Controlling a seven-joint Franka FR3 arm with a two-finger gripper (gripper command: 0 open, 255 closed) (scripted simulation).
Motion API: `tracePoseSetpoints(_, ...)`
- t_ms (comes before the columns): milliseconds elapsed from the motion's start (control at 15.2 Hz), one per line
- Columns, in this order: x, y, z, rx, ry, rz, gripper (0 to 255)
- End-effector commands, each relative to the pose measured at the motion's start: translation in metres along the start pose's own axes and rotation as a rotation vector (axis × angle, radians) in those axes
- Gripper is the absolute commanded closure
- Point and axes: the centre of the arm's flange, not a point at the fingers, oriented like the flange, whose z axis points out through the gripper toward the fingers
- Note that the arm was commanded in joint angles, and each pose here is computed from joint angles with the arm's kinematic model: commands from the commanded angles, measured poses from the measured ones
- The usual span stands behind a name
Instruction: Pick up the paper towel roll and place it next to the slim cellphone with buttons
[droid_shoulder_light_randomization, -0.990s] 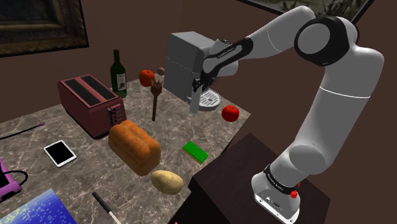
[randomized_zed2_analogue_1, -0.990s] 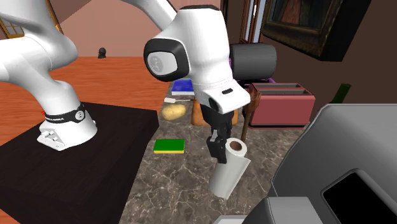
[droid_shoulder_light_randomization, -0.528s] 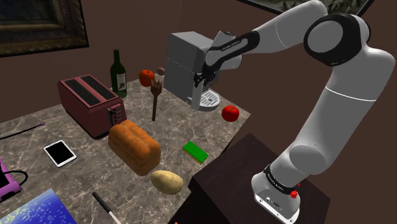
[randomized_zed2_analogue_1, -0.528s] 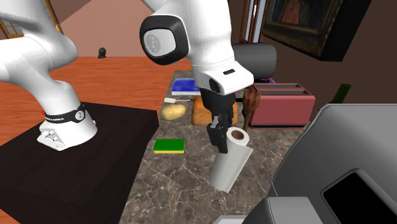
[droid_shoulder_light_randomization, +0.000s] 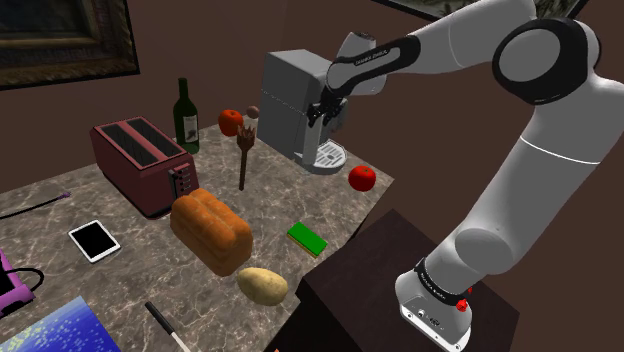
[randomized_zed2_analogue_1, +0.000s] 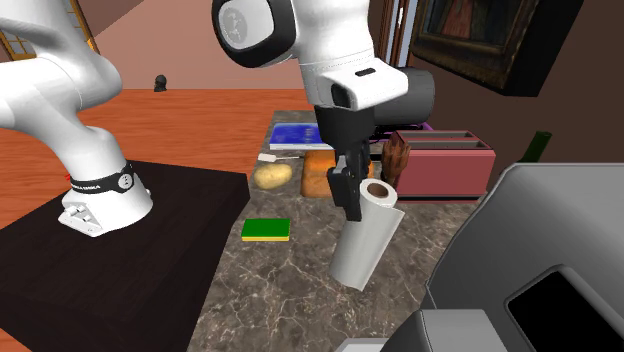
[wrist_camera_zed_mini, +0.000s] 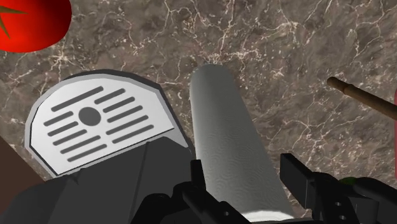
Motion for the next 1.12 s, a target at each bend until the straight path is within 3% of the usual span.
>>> tracePoseSetpoints(0,0.002,0.0,-0.01,0.0,0.0,0.0,255)
tracePoseSetpoints(1056,0.021,0.0,-0.093,0.0,0.0,0.0,255)
